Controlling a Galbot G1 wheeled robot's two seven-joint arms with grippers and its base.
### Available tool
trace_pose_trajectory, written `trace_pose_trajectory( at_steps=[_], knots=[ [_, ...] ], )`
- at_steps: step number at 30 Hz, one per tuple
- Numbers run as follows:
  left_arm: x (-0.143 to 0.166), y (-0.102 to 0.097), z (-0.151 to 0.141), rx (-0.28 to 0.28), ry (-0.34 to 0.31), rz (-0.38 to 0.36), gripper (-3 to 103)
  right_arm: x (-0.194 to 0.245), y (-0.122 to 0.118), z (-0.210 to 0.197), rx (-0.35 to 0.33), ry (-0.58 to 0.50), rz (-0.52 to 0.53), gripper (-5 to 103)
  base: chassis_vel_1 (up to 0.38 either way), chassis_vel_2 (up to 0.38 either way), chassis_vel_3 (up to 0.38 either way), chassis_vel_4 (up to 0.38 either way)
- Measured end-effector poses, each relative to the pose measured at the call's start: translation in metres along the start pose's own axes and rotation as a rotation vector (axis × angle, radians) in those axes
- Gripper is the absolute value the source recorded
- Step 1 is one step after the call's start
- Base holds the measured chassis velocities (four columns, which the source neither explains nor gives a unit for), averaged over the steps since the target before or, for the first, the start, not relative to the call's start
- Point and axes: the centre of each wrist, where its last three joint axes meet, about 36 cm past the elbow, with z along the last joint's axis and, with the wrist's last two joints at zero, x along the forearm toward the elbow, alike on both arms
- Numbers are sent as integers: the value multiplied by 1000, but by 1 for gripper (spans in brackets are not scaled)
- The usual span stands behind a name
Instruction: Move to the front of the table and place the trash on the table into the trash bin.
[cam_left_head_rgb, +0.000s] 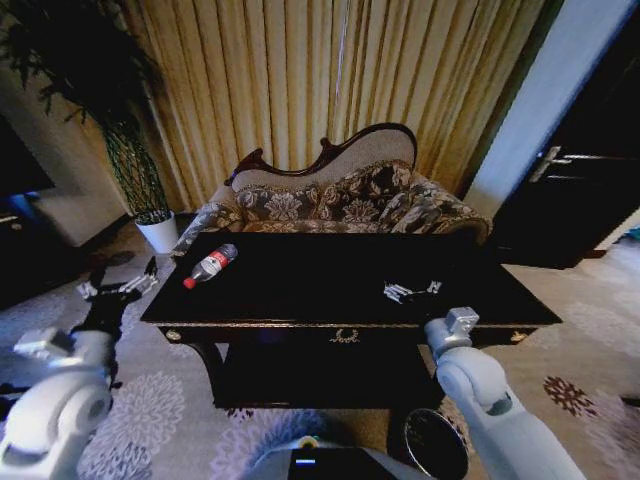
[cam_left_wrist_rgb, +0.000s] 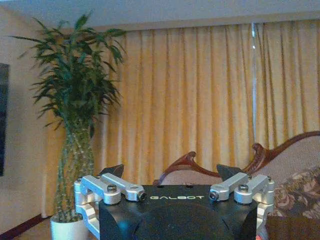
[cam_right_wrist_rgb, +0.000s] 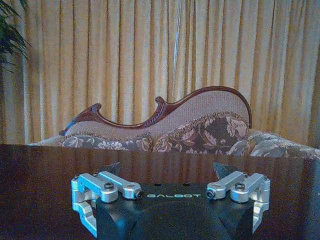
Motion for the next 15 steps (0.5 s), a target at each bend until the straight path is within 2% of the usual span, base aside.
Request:
trace_pose_trajectory(
  at_steps=[5, 11, 15],
  knots=[
    [-22, 9, -1, -4, 22, 31, 100, 1, -1, 5, 0, 10, 12, 100, 0, 0, 0, 0],
    [-44, 11, -5, 28, 73, 62, 100, 1, -2, 12, 3, 22, 32, 100, 0, 0, 0, 0],
    [-64, 10, -13, 48, 135, 78, 100, 0, -3, 18, 2, 25, 49, 100, 0, 0, 0, 0]
  ],
)
